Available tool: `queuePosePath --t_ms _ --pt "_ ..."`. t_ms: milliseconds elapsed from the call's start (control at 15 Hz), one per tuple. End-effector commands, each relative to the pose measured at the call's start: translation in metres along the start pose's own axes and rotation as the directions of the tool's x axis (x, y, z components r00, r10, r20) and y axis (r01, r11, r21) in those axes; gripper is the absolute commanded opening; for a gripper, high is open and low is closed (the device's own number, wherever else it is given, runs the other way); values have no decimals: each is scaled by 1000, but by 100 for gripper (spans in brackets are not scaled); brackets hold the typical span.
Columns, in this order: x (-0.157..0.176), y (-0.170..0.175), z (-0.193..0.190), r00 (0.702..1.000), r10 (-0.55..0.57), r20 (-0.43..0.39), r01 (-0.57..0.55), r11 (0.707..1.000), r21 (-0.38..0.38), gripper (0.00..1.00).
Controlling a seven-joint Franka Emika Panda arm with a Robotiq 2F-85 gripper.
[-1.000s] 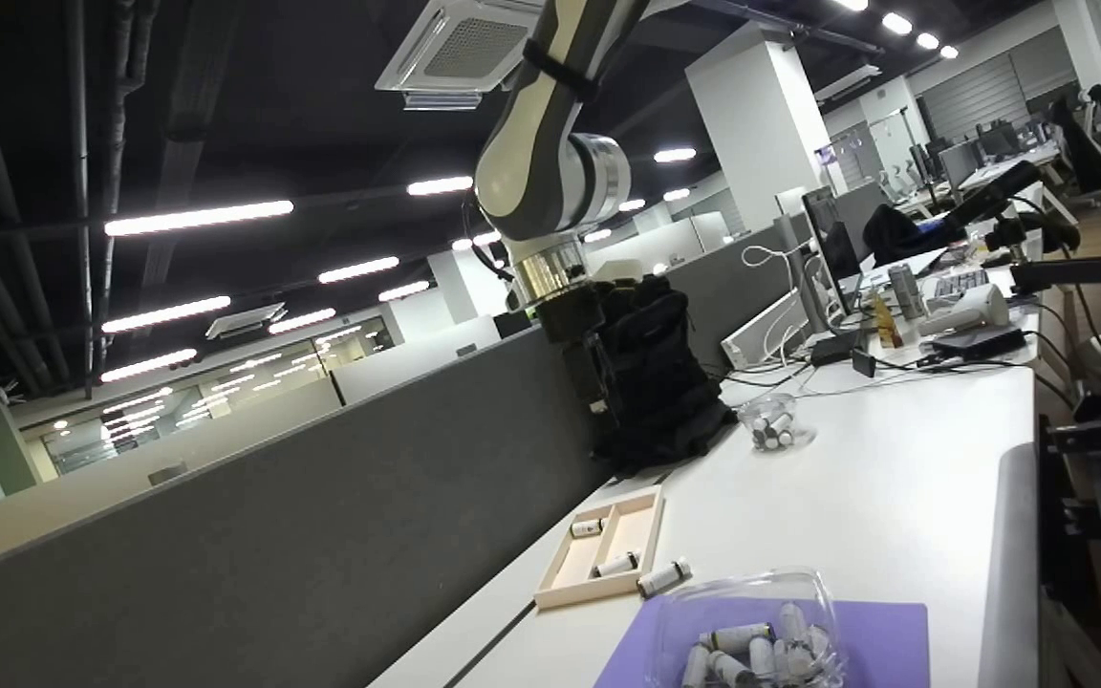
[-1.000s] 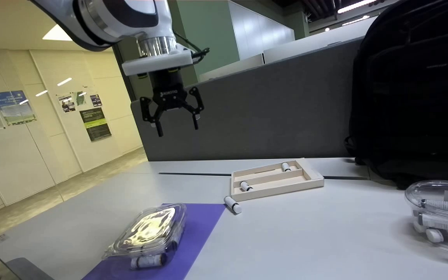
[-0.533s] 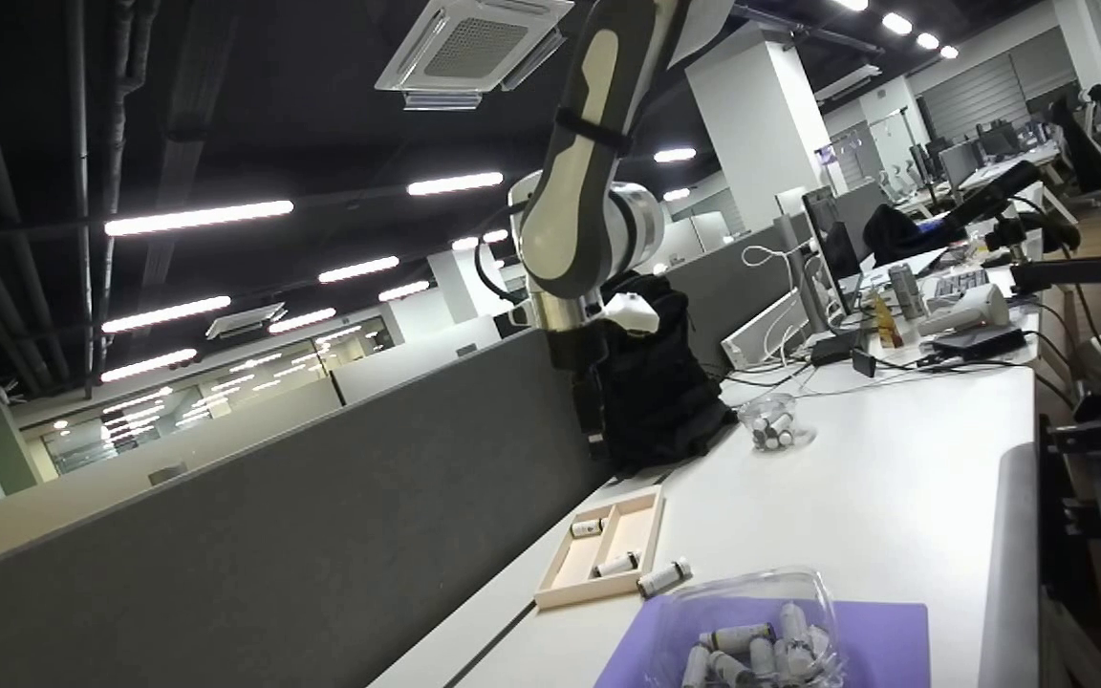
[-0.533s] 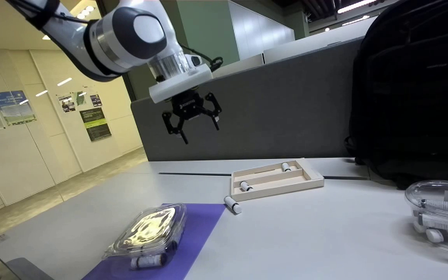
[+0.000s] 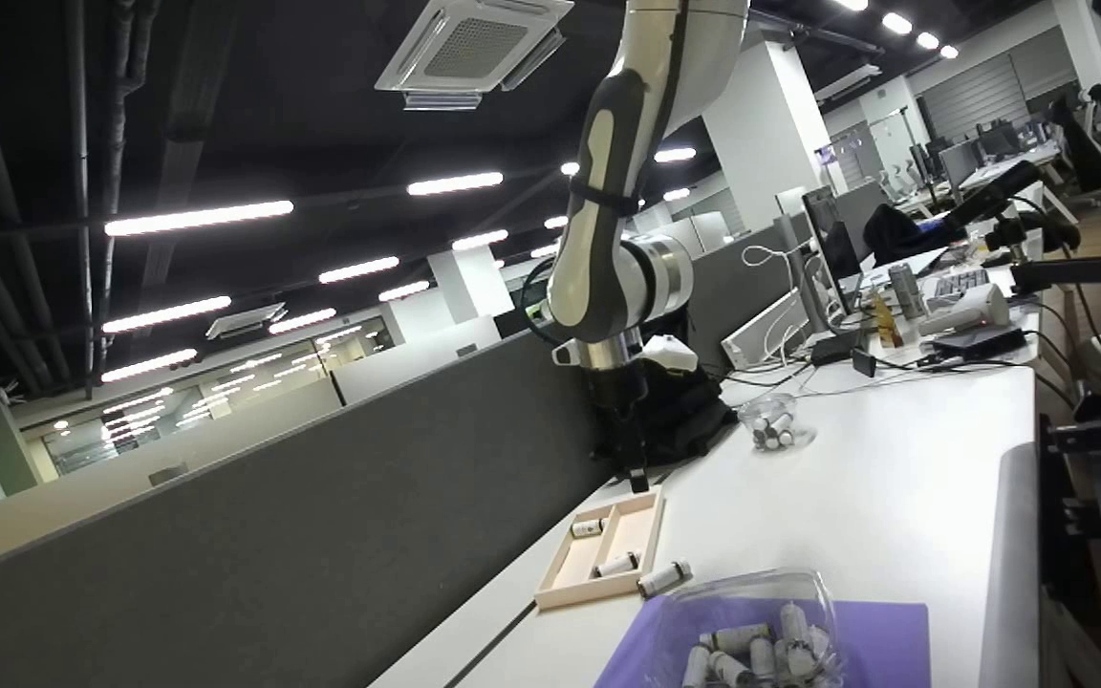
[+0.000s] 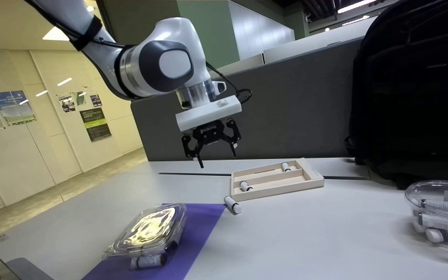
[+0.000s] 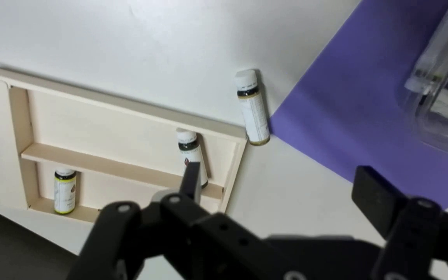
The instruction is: Remove the black and white thing from the table and put it on the bottom part of the segment tray
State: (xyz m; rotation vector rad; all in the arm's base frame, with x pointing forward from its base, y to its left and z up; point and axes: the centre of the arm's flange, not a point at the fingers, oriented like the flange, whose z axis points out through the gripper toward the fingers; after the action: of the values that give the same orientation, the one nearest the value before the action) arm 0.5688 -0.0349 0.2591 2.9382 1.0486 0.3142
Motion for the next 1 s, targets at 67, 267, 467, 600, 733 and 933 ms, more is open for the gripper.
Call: queuePosePath --t_ms 67,267,467,600,733,933 --pt "-4 21 32 999 19 41 -19 1000 17 100" --pt "-13 12 35 999 13 46 -14 1000 24 100" --pt "-12 14 40 999 13 48 -15 1000 26 100" --pt "-12 13 47 998 15 64 -16 1000 22 100" --pt "-11 18 62 997 16 81 -20 999 49 100" --pt "-14 22 84 996 11 92 -17 998 56 100"
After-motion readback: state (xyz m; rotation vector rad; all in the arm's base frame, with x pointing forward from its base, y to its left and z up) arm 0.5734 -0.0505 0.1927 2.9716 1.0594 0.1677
